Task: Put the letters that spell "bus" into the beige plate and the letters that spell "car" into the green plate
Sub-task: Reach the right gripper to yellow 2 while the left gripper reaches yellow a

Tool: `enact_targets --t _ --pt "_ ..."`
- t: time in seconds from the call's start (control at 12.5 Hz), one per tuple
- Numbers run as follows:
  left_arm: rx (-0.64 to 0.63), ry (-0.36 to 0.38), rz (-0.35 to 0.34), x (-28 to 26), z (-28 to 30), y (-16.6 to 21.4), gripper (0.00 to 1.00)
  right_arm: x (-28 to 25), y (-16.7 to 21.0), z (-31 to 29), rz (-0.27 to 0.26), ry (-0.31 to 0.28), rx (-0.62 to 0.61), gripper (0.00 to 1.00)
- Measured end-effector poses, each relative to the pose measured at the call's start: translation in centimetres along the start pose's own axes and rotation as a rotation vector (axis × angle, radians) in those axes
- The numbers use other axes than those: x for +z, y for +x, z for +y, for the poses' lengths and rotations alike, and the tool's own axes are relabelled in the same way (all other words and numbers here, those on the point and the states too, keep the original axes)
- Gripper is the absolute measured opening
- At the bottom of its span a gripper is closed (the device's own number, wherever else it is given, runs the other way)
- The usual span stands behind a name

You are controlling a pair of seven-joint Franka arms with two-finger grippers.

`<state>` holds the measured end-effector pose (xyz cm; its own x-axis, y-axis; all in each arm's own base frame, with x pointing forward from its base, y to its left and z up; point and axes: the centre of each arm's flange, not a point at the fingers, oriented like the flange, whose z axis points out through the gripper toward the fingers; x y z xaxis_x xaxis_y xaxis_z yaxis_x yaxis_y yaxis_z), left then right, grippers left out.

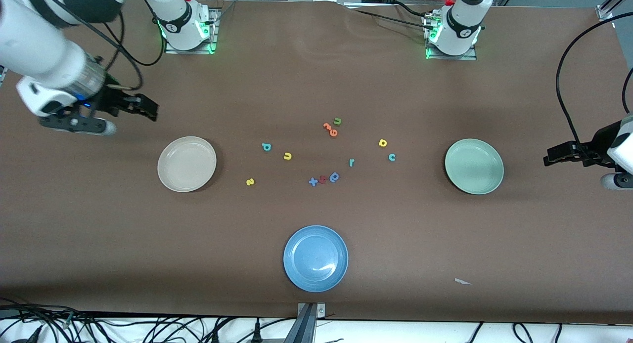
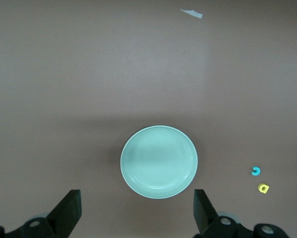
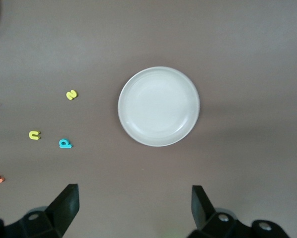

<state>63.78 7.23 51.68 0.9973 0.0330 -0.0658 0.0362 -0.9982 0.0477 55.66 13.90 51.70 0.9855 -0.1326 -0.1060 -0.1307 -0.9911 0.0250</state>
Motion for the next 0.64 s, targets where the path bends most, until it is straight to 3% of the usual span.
enact_targets --t 0.4,0.64 --pt "-0.007 -0.009 -0.013 0.9 -0.4 0.3 1.00 9.2 2.3 -7.8 0.002 -0.014 0.163 1.00" --pt "-0.030 -0.025 -0.047 2.9 3.0 0.9 1.00 14.0 2.5 -11.4 -0.001 -0.027 0.321 1.00"
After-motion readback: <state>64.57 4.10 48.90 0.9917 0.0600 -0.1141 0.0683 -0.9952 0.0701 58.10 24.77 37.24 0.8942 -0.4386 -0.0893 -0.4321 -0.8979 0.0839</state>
